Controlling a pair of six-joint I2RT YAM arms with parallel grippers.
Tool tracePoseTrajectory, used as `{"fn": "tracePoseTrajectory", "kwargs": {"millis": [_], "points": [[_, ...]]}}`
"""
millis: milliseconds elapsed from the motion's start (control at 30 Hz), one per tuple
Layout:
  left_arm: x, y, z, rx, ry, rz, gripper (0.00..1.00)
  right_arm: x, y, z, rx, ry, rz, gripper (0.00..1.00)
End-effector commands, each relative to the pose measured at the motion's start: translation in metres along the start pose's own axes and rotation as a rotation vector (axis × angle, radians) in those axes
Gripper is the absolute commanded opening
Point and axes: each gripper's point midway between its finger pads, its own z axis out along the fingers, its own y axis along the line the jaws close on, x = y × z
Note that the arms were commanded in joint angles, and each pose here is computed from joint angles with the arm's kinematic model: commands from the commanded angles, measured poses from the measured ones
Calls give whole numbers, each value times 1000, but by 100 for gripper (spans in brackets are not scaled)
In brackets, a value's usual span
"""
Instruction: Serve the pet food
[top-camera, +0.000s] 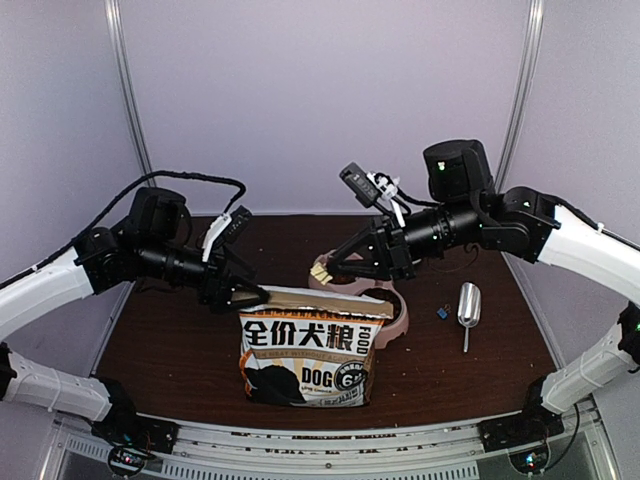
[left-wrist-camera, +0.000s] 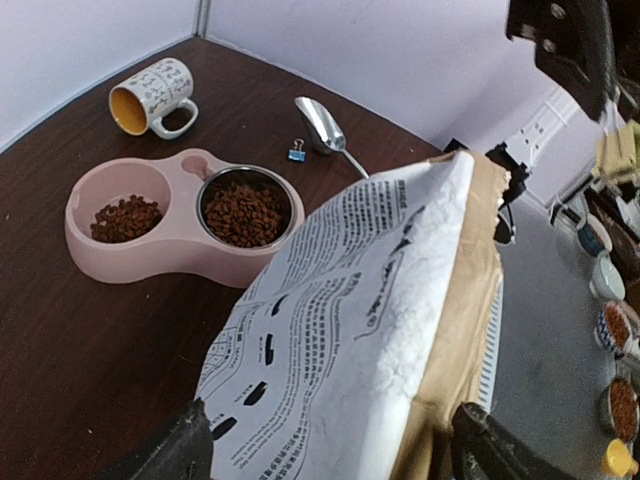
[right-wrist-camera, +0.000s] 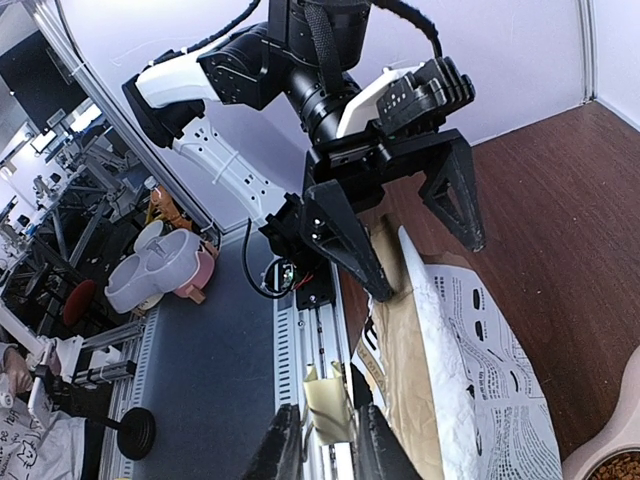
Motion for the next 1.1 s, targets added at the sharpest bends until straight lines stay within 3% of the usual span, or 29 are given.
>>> {"fn": "tracePoseTrajectory", "kwargs": {"millis": [0,300,600,1067], "points": [[6,-12,2,82,5,41,78,-10,1,-6,23,-18,-25,0],[19,-16,3,119,31,61,51,-3,-19,8,111,76,-8,0],[15,-30,-2,190,11,130,2,6,-36,35,167,217,-39,0],[16,-34,-3,213,1,166,0,21,-53,68,177,371,-57,0]]}}
